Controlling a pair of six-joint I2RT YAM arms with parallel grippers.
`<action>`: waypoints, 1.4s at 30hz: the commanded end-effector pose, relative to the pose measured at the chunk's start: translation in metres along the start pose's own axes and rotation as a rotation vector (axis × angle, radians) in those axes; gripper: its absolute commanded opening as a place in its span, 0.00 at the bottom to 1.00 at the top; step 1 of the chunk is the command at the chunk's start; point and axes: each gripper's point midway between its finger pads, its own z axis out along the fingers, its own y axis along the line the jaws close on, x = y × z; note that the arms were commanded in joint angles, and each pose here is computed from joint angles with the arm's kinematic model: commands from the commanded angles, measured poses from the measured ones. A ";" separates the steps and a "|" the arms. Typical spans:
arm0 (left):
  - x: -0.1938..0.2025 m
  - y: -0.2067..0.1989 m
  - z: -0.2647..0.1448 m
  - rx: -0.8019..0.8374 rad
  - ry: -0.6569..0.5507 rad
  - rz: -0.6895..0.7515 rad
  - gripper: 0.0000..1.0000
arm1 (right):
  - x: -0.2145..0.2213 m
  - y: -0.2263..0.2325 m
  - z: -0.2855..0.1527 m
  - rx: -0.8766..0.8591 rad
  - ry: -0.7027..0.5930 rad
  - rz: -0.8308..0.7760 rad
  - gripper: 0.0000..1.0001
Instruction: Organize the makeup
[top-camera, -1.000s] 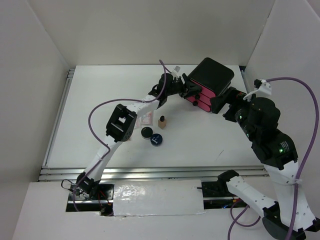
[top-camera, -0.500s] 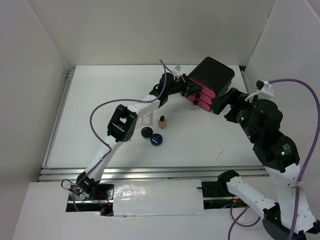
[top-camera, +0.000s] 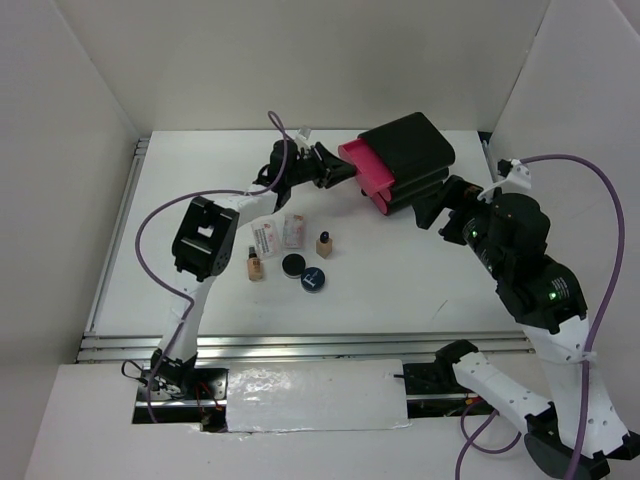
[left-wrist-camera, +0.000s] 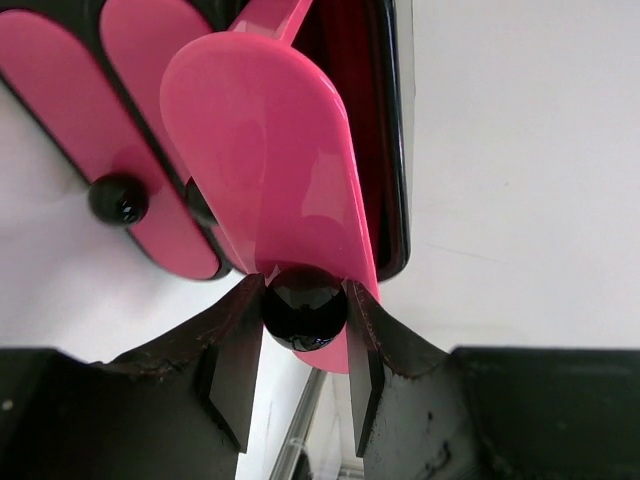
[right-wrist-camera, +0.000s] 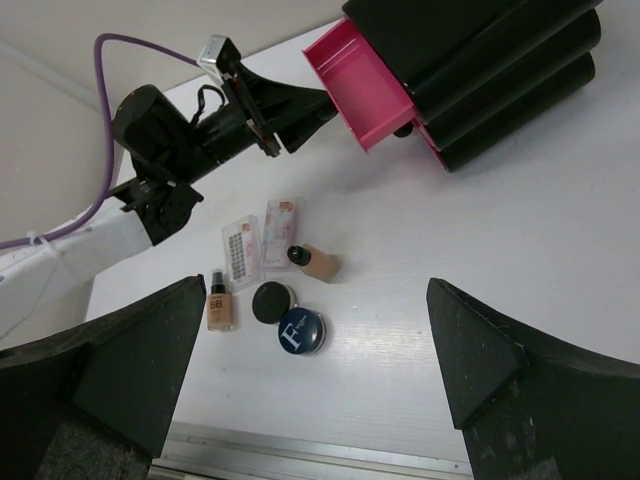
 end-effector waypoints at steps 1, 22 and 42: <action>-0.006 -0.041 -0.019 0.080 -0.022 0.103 0.04 | -0.005 0.009 0.003 -0.042 -0.020 0.025 1.00; -0.046 -0.034 -0.102 -0.213 -0.115 0.197 0.99 | 0.003 0.034 0.013 -0.147 0.051 0.036 1.00; -0.001 0.112 -0.175 -1.272 0.145 0.532 0.99 | 0.017 0.050 0.046 -0.167 0.163 0.036 1.00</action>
